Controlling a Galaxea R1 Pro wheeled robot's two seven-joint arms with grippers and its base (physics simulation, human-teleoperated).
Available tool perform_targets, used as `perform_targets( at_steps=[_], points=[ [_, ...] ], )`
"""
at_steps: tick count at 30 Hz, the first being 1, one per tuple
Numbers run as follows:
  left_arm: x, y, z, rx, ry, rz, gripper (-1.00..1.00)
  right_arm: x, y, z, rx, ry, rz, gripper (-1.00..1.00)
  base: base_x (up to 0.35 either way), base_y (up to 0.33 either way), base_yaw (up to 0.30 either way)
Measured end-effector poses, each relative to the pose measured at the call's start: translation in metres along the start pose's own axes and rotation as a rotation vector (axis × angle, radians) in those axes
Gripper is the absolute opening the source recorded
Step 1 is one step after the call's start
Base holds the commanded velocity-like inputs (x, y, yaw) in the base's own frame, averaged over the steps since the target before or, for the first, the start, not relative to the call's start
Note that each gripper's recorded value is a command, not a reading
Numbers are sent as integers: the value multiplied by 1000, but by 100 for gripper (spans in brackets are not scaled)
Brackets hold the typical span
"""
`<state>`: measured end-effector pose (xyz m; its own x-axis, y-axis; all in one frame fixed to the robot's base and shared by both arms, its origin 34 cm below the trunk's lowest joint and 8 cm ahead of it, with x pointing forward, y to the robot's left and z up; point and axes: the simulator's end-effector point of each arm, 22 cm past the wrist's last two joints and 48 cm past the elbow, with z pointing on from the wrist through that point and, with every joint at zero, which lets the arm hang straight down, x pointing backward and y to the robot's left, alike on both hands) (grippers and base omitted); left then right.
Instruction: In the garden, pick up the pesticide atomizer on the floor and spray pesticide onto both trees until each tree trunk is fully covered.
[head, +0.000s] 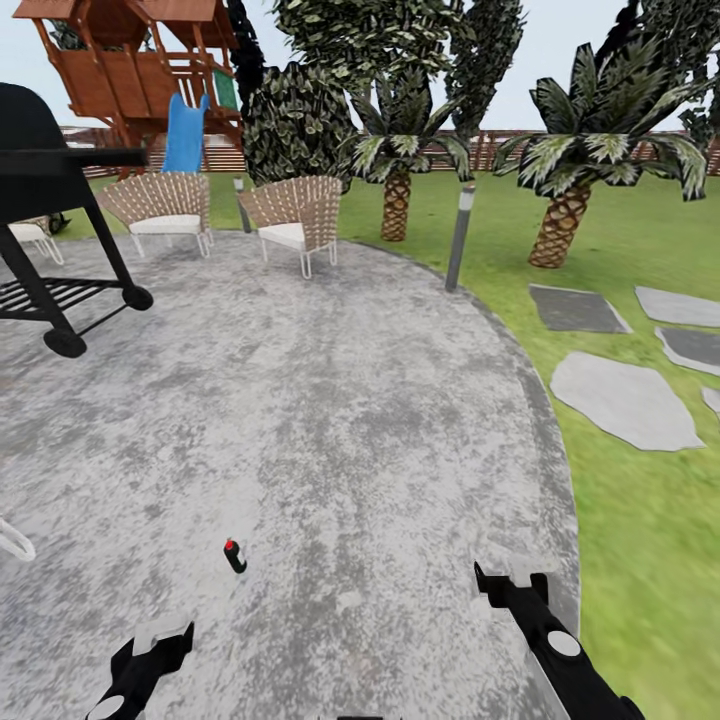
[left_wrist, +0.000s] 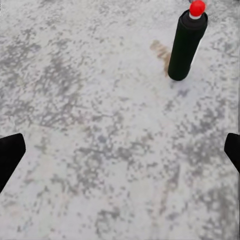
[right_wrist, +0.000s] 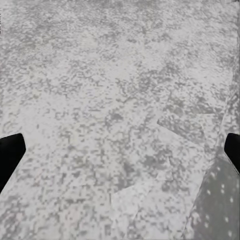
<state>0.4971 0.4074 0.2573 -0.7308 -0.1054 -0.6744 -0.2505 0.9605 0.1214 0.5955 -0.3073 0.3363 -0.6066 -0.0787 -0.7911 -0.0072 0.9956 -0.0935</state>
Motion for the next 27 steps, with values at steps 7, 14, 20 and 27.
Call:
perform_targets(
  at_steps=[7,14,20,27],
  points=[
    [0,0,0,2,2,1,100,0,0,0,0,0,0,100,254,-235,268],
    [4,-4,2,13,47,3,100,1,0,0,0,2,-1,100,257,-231,150],
    [0,-6,3,18,40,3,100,1,1,0,-1,3,-1,100,261,-232,17],
    [-4,-5,3,16,28,2,100,1,2,0,-3,3,-1,100,273,-219,126]
  ],
)
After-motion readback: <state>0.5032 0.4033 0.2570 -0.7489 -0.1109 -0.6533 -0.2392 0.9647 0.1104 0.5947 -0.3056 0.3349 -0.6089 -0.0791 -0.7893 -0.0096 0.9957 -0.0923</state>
